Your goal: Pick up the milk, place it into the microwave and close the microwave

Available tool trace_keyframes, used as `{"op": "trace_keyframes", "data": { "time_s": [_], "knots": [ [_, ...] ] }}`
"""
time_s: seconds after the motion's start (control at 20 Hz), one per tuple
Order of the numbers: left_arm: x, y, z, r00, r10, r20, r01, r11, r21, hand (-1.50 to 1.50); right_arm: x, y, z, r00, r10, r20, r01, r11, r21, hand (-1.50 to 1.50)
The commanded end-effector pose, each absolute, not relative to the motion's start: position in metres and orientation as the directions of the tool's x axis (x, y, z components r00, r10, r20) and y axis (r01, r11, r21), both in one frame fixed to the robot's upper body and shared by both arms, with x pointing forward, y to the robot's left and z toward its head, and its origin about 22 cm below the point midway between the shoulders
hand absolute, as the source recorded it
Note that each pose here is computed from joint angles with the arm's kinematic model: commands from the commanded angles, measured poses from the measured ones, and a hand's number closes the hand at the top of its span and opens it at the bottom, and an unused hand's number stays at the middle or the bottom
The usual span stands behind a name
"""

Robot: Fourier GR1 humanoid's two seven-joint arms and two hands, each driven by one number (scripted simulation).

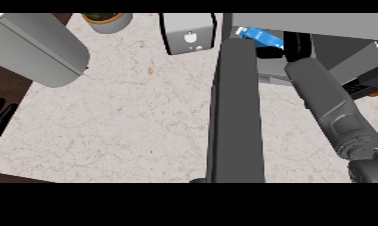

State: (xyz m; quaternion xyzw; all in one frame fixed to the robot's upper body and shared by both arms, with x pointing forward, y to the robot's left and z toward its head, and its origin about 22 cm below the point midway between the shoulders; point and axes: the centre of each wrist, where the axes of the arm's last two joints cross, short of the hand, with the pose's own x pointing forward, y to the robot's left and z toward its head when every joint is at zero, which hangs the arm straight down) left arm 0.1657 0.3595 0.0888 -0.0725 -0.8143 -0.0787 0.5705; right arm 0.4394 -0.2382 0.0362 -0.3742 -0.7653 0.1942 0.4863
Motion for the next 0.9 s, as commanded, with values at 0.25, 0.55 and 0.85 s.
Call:
{"op": "trace_keyframes", "data": {
  "time_s": [0.25,0.55,0.85],
  "knots": [
    [0.175,0.34,0.082,-0.333,0.075,0.94,0.32,0.947,0.038,-1.5,0.427,-0.234,0.012,-0.339,0.527,0.78,0.263,0.849,-0.459,-1.5],
    [0.183,0.324,0.076,-0.326,0.1,0.94,0.375,0.926,0.031,-1.5,0.406,-0.248,-0.021,-0.321,0.389,0.863,0.192,0.919,-0.343,-1.5],
    [0.19,0.302,0.081,-0.294,0.133,0.946,0.425,0.905,0.005,1.5,0.385,-0.237,-0.053,-0.295,0.187,0.937,0.067,0.982,-0.175,-1.5]
  ]
}}
